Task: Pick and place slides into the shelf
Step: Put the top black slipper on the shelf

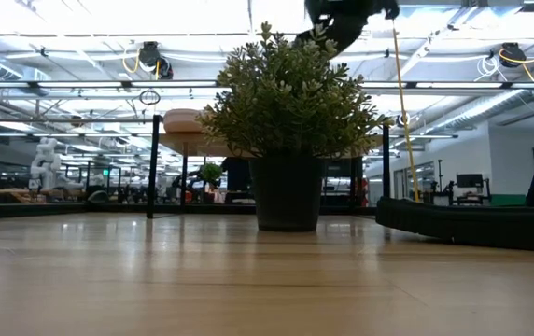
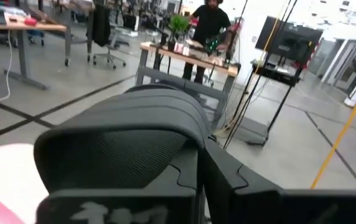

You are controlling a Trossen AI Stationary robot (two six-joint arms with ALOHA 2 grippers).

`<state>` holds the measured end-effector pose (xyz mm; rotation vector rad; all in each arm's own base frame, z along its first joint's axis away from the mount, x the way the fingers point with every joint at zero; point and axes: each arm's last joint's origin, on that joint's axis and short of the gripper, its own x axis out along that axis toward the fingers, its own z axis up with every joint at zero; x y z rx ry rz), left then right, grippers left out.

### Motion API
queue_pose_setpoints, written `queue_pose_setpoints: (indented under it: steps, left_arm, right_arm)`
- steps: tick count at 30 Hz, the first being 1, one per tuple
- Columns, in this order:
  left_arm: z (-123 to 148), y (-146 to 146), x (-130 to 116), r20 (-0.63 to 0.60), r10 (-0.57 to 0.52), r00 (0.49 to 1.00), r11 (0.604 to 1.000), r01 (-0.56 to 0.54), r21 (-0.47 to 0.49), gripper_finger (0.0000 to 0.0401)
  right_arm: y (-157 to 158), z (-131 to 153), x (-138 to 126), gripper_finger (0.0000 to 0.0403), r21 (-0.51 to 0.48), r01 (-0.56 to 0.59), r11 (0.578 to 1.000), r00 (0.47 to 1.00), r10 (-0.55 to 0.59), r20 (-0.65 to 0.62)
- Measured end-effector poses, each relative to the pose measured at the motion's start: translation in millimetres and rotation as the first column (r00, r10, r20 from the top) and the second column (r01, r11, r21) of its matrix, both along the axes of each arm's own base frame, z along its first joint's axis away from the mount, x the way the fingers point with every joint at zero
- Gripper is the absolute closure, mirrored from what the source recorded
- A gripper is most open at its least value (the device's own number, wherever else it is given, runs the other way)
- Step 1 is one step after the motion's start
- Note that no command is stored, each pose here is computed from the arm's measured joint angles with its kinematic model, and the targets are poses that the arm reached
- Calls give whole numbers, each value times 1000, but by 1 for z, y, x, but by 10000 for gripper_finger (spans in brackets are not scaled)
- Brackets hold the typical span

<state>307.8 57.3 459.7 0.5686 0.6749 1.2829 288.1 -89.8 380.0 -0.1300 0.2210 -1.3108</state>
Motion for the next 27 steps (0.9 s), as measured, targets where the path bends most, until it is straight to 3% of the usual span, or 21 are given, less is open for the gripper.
queue_pose_setpoints:
  steps: [10,20,27]
  left_arm:
    - [-14,6,-10,-23,-28,999,993,25,-116,219]
    - [-24,25,-22,-42,34,999,979,-42,-199,219]
    - [-25,39,-25,-25,35,999,965,-40,-259,219]
  right_arm:
    - [-17,-38,25,403,63,80,995,997,-81,6]
    - [-26,-62,12,403,190,178,966,983,-184,16]
    - [-24,-79,6,403,226,204,953,978,-211,5]
